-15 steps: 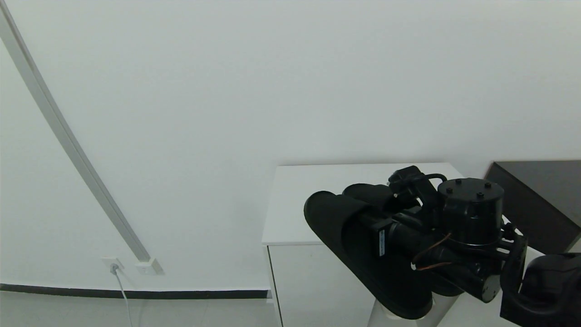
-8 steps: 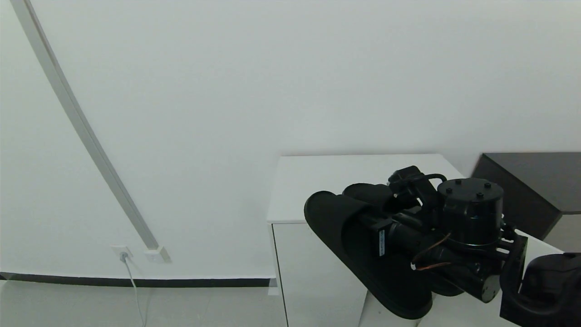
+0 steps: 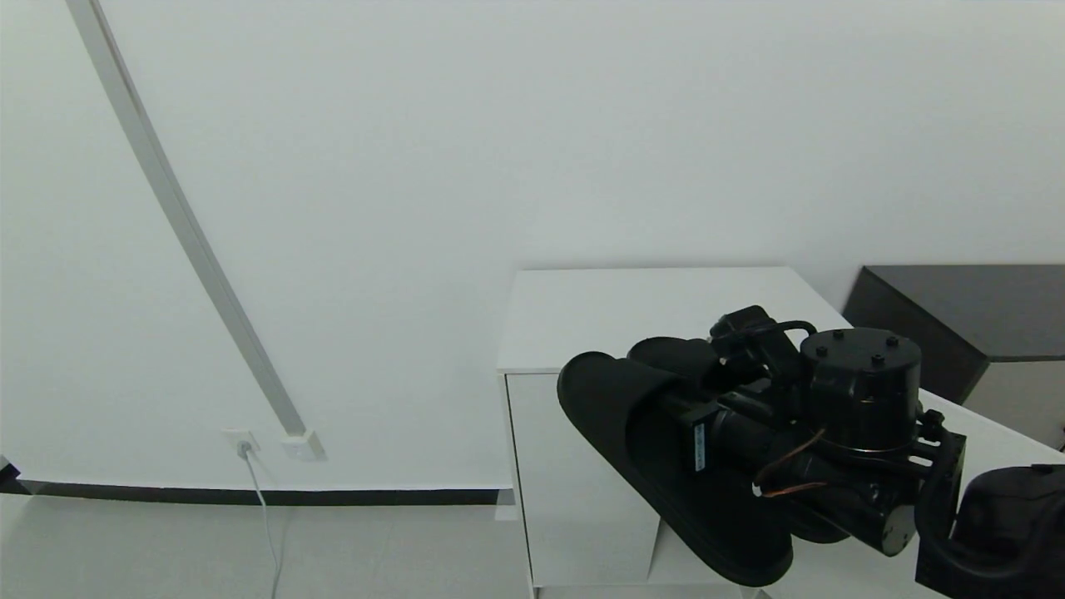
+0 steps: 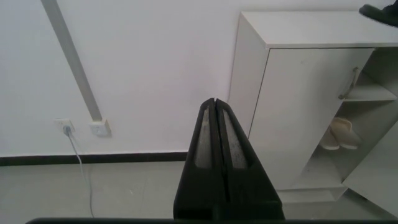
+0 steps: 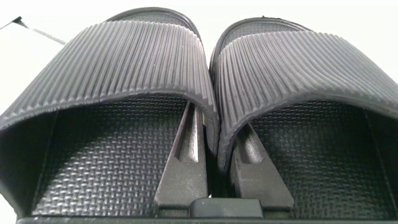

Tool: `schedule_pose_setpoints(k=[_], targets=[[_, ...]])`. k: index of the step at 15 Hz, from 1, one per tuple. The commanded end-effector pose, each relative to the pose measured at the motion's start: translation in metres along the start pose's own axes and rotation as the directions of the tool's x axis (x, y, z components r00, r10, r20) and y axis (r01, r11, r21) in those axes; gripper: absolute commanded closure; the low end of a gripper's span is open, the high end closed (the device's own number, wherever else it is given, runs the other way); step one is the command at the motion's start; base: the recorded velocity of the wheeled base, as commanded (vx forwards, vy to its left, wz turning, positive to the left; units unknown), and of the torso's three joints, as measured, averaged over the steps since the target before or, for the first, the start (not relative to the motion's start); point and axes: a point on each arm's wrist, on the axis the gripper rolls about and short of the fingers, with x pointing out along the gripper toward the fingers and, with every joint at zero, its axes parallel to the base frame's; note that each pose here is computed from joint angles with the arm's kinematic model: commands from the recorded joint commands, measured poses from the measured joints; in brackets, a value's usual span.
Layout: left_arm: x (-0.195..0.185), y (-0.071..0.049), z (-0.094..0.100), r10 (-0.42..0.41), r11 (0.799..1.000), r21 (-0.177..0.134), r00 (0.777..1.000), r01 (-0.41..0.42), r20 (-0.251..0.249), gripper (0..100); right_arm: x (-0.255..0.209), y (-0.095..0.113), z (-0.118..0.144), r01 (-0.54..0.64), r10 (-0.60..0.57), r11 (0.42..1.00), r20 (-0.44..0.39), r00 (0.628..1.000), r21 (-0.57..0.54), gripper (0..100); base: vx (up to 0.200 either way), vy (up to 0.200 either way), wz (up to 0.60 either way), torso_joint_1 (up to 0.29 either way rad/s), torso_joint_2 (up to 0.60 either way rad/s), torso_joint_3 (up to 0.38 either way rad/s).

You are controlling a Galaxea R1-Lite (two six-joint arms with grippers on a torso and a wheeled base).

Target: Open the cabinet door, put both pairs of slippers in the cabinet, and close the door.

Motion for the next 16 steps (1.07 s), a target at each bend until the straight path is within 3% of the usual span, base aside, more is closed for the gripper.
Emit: schedule_pose_setpoints(k=[1, 10, 16], targets=[[0.0000, 0.0000, 0.0000, 0.000, 1.000, -0.001, 1.000, 0.000, 0.000, 100, 0.0022, 0.0003, -0.0030, 0.001, -0.001, 1.000, -0.011, 1.000, -0.004, 100, 0.000, 0.000, 0.00, 0.000, 0.00, 0.000], [0.0000, 0.0000, 0.0000, 0.000, 1.000, 0.001, 1.000, 0.000, 0.000, 100, 0.0026, 0.0004, -0.0030, 0.001, -0.001, 1.000, -0.011, 1.000, -0.007, 100, 0.000, 0.000, 0.00, 0.000, 0.00, 0.000], [0.0000, 0.0000, 0.0000, 0.000, 1.000, 0.001, 1.000, 0.000, 0.000, 100, 0.0034, 0.0009, -0.0045, 0.001, -0.001, 1.000, -0.015, 1.000, -0.008, 100, 0.000, -0.200, 0.00, 0.002, 0.00, 0.002]])
